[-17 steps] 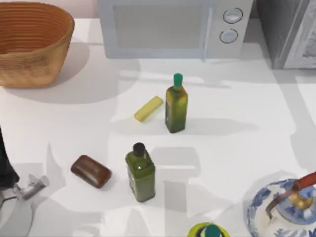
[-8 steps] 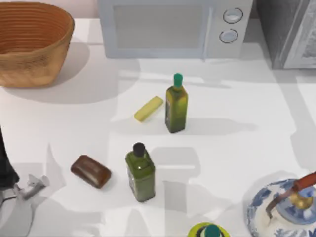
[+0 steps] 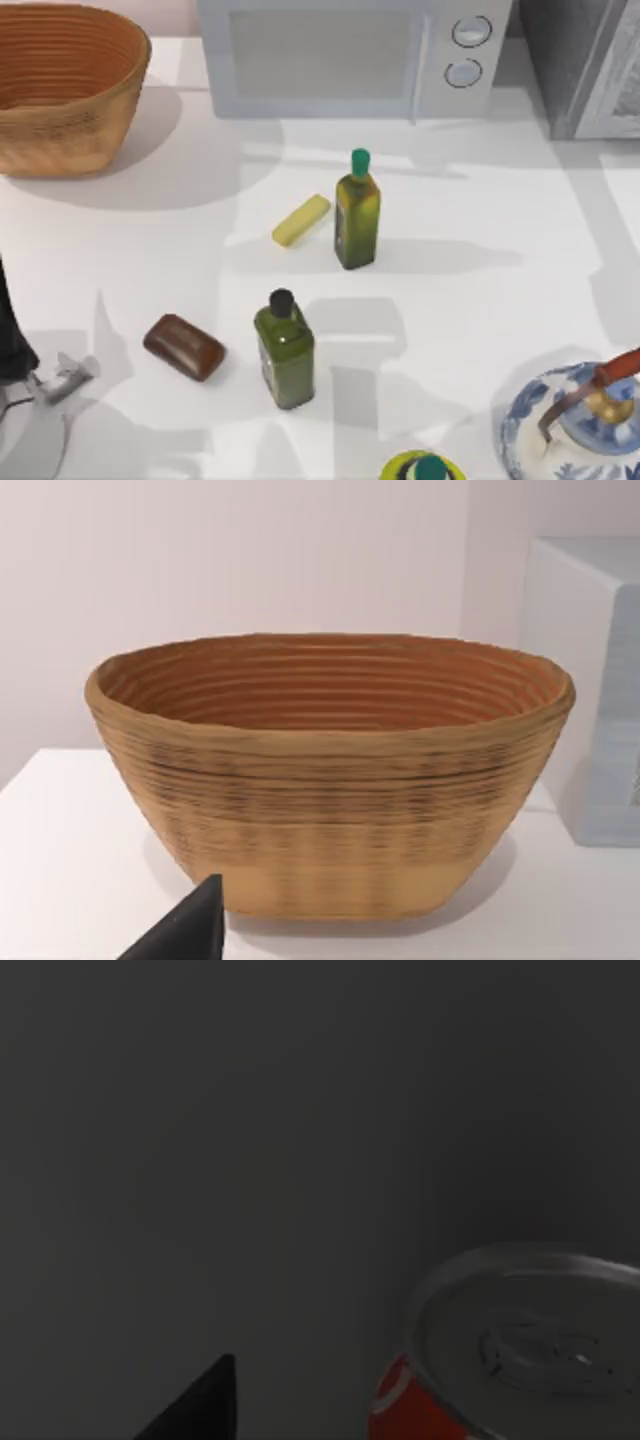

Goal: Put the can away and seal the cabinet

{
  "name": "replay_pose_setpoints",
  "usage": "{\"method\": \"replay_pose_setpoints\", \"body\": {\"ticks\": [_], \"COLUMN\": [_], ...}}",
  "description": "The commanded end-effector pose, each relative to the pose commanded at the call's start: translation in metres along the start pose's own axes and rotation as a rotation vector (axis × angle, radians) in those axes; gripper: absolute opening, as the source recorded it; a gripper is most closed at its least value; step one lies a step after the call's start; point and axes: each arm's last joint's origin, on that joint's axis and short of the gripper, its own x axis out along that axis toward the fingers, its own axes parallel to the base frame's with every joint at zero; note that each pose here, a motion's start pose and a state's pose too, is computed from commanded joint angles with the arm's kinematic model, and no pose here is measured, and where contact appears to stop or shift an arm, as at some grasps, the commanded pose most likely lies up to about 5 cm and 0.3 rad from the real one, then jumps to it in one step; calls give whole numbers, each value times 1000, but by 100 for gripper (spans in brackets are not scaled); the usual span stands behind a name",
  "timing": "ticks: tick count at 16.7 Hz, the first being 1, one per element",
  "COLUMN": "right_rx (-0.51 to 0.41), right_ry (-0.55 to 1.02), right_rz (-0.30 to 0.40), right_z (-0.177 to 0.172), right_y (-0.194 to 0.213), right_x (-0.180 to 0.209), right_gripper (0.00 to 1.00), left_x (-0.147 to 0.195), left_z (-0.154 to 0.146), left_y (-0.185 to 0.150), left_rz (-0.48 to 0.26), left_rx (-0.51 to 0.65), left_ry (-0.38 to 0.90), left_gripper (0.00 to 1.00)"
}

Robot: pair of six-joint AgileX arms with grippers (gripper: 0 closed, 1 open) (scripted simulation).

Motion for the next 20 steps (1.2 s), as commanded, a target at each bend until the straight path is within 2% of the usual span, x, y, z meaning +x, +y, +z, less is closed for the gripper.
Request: {"method": "replay_pose_setpoints", "body": {"ticks": [6,10,12,15,20], "right_rx": [-18,-25,-26,-23,-8], "right_ry": [27,79,120,161,100], "right_rz": [-15,-23,-23,-21,-18], "right_z": [4,-29,-66,-142,-267], "right_y": [-13,-25,-30,-36,-43], "right_x": [-51,-106,-139,-197,-269], "right_gripper": [100,100,100,100,100], "left_x": [0,0,0,0,0], "left_z": [0,0,0,0,0], "left_y": [0,0,0,0,0], "left_rz": [0,0,0,0,0], "left_rx": [0,0,0,0,0], "left_ry": [0,0,0,0,0], "left_gripper": [100,100,100,100,100]}}
